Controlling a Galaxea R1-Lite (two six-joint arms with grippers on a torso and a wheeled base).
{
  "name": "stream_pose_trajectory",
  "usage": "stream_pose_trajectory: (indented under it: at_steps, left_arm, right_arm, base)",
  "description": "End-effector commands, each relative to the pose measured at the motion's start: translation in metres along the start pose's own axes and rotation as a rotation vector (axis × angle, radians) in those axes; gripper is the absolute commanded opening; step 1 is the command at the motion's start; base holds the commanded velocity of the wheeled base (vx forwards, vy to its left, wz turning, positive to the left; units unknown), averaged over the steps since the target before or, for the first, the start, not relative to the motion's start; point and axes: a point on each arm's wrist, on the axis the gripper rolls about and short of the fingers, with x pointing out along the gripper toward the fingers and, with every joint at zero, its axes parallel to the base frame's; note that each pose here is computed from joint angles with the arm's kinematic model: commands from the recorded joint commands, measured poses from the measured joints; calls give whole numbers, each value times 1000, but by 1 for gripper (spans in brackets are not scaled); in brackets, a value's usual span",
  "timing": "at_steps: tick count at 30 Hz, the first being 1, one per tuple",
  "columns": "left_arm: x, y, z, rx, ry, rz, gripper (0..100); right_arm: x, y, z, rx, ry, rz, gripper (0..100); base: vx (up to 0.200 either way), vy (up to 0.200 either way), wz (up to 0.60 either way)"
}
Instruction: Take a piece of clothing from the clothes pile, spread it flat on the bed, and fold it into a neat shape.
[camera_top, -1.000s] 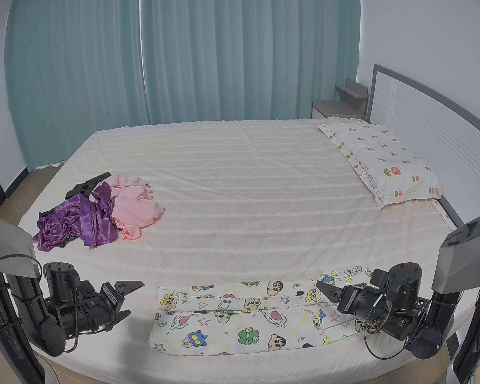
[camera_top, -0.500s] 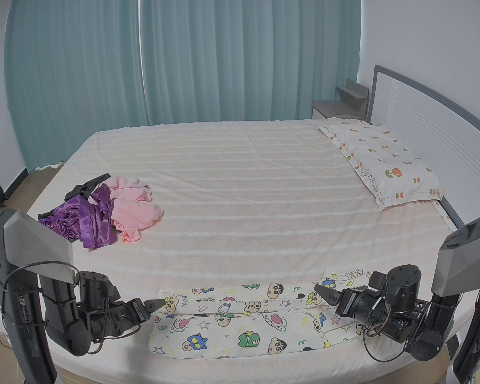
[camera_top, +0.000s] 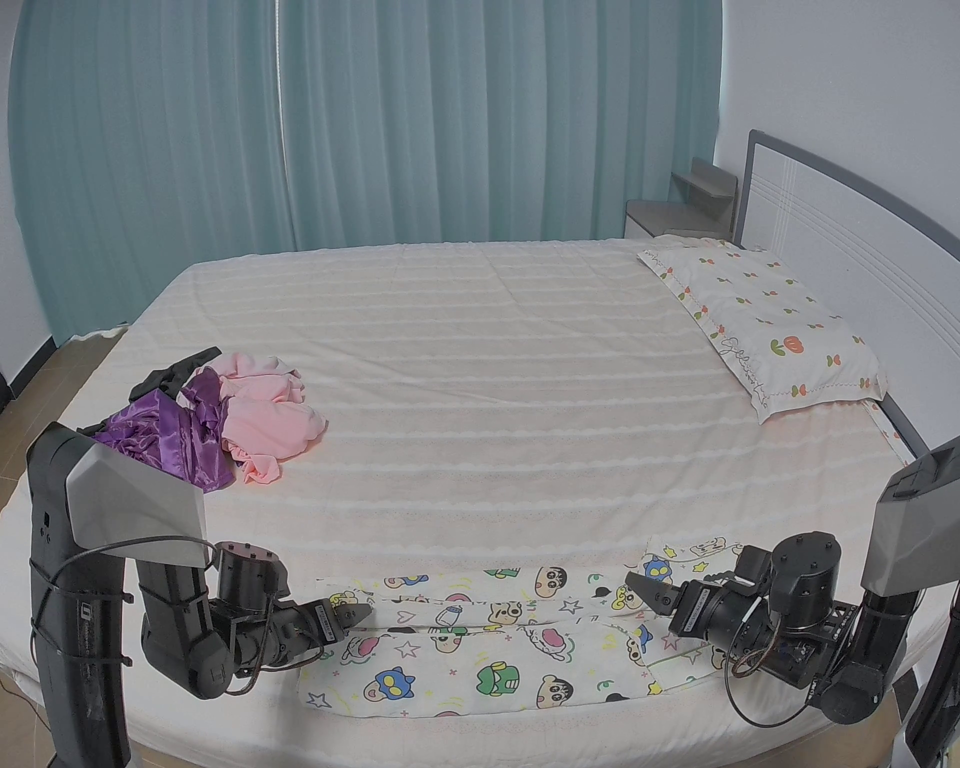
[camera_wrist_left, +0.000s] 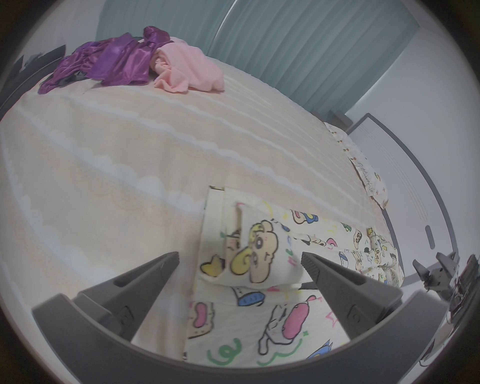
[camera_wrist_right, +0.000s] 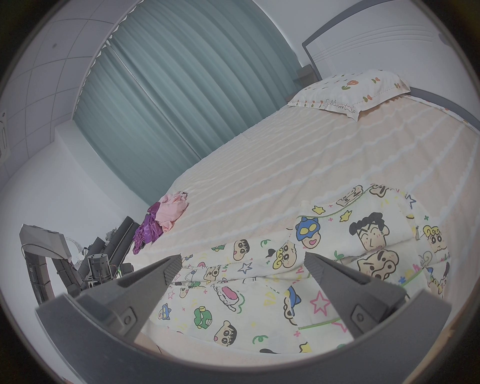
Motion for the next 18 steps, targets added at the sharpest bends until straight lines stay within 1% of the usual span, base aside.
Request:
stream_pose_trajectory:
  at_steps: [1, 3, 6, 15, 18]
  left_arm:
    - [7, -10, -3, 45, 18, -19, 100]
    - [9, -12, -5, 67, 43, 0, 100]
    - [12, -13, -2, 72, 35, 19, 100]
    - [14, -14, -2, 76, 37, 20, 100]
    - [14, -13, -2, 75, 45, 25, 100]
  right_arm:
    - [2, -1, -1, -1, -2, 2, 100]
    - [3, -1, -4, -6, 8, -1, 100]
    - [3, 1, -6, -11, 18, 4, 100]
    - [3, 0, -7, -11, 21, 3, 100]
    - [4, 0, -12, -18, 39, -1, 100]
  base:
    - [0, 0, 0]
    - [0, 0, 0]
    - [0, 0, 0]
    - [0, 0, 0]
    - [0, 0, 0]
